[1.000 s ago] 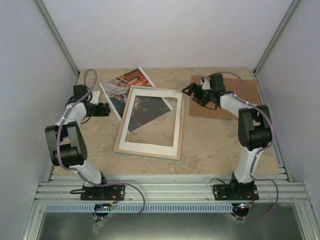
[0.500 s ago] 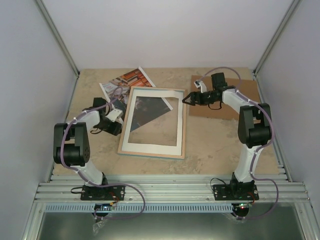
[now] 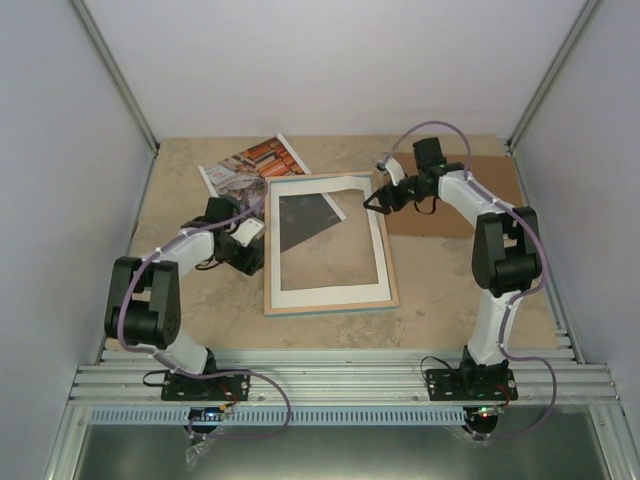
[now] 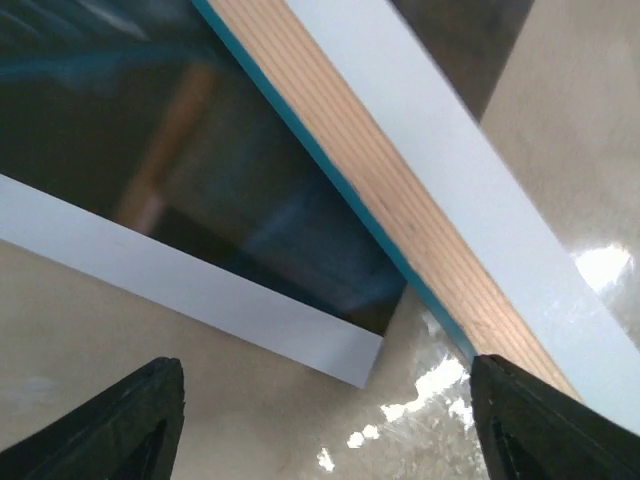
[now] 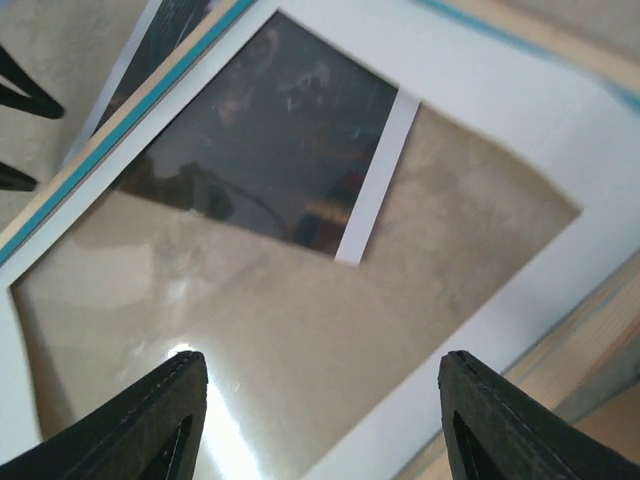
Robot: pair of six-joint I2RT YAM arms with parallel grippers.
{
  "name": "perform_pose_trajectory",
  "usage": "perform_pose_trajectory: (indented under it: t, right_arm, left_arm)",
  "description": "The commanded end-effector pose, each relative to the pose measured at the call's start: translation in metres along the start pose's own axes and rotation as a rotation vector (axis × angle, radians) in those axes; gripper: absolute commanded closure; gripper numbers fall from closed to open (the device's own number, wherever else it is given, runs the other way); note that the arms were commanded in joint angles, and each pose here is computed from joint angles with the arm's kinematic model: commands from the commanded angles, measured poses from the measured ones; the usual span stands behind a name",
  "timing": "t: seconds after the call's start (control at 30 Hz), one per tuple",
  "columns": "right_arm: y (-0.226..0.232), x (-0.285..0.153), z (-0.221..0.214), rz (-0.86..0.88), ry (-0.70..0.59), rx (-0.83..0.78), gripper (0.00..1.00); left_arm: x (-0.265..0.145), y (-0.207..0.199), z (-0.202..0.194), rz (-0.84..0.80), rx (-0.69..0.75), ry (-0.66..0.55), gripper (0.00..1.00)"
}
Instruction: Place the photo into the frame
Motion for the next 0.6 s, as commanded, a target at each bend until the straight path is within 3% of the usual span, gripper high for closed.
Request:
perform_pose_trajectory:
  t: [0.0, 0.07, 0.2, 0.37, 0.57]
  right_arm:
    - [-0.012, 0.021, 0.041, -0.131, -0.085, -0.12, 0.37]
    - [-0.015, 0.031, 0.048, -0.134, -0.08, -0.103, 0.38]
    - [-0.014, 0.033, 0.051, -0.125, -0.094, -0.082, 0.38]
    - [-0.005, 0.028, 0.053, -0.112, -0.109, -0.094, 0.38]
    - [0.015, 0.031, 0.055, -0.082, -0.114, -0.13, 0.38]
  left_arm:
    - [-0.046, 0.034, 0.048, 0.156, -0.057, -0.221, 0.11]
    - [-0.063, 0.054, 0.064, 0.233, -0.109, -0.278, 0.01]
    - [-0.089, 0.105, 0.083, 0.45, -0.249, -0.341, 0.0]
    - [-0.094, 0.17, 0.082, 0.34, -0.567, -0.416, 0.0]
    - [-0.093, 0.236, 0.078, 0.186, -0.714, -0.537, 0.01]
Point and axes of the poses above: each gripper's point midway between its finger pads, its own x axis out along the fingers, its own y axis along the line the jaws close on, z = x × y, the point moved 3 cm from there along -x, back along the fingers, and after that the axes turned 11 degrees about x, right-handed, at the moved point
